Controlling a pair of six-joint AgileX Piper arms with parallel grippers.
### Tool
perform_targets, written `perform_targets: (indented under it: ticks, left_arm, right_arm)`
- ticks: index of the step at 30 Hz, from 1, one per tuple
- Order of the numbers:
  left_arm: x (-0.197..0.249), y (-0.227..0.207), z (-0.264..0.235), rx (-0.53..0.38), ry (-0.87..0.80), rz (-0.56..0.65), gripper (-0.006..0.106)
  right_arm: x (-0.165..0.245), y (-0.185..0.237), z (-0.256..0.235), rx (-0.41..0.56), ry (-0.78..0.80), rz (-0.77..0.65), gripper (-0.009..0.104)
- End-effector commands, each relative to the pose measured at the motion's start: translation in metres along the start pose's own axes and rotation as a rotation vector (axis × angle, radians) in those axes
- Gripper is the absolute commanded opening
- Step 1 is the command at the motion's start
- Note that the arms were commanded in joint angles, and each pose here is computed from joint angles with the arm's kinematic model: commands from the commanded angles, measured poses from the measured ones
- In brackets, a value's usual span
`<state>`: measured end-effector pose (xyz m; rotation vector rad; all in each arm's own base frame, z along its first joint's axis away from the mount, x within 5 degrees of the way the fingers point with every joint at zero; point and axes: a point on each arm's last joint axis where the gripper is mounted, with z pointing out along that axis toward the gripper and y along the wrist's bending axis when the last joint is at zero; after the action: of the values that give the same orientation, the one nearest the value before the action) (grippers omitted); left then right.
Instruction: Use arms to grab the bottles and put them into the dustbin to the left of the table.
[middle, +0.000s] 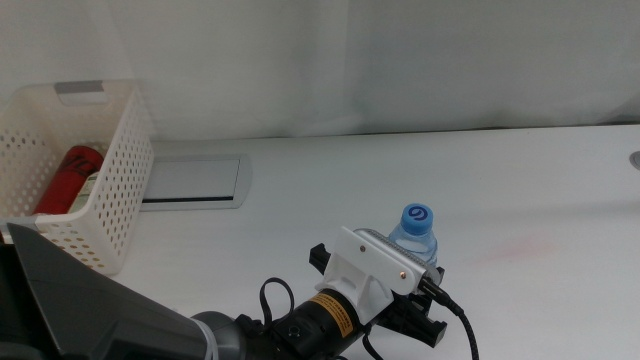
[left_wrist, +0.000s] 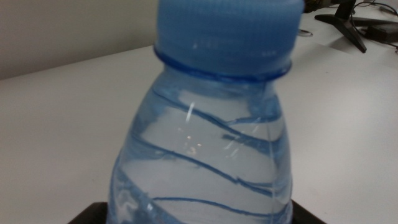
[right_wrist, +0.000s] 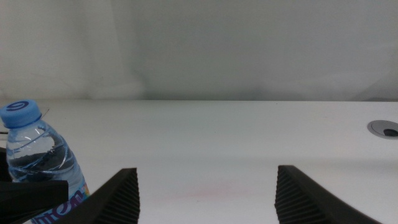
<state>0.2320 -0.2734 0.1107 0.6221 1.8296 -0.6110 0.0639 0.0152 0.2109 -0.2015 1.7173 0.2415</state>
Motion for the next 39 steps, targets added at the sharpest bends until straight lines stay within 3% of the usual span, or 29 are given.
perform_targets:
  ticks: [1, 4, 6, 7, 10, 24, 39]
  left_arm:
    - [0.001, -0.001, 0.002, 0.008, 0.011, -0.009, 0.069]
    - [0.001, -0.001, 0.002, 0.007, 0.016, -0.009, 0.063]
    - [0.001, 0.0, 0.002, -0.001, 0.018, -0.016, 0.053]
    - [0.001, 0.001, 0.003, -0.005, 0.034, -0.018, 0.034]
    - [-0.001, 0.003, 0.01, -0.015, 0.087, -0.026, -0.002]
    - [-0.052, 0.004, 0.008, -0.014, 0.009, 0.028, -0.003]
    - [-0.167, 0.088, -0.08, -0.246, -0.103, 0.084, -0.003]
  right_arm:
    - [0.001, 0.0, 0.0, -0.002, -0.01, -0.004, 0.062]
    - [0.0, 0.001, 0.0, -0.005, -0.014, -0.004, 0.062]
    - [0.0, 0.001, 0.0, -0.005, -0.014, -0.004, 0.062]
    - [0.0, 0.001, 0.0, -0.005, -0.014, -0.004, 0.062]
    - [0.0, 0.001, 0.0, -0.005, -0.014, -0.004, 0.062]
    - [0.001, 0.0, 0.0, -0.004, -0.012, -0.004, 0.062]
    - [0.001, 0.0, 0.0, -0.004, -0.012, -0.004, 0.062]
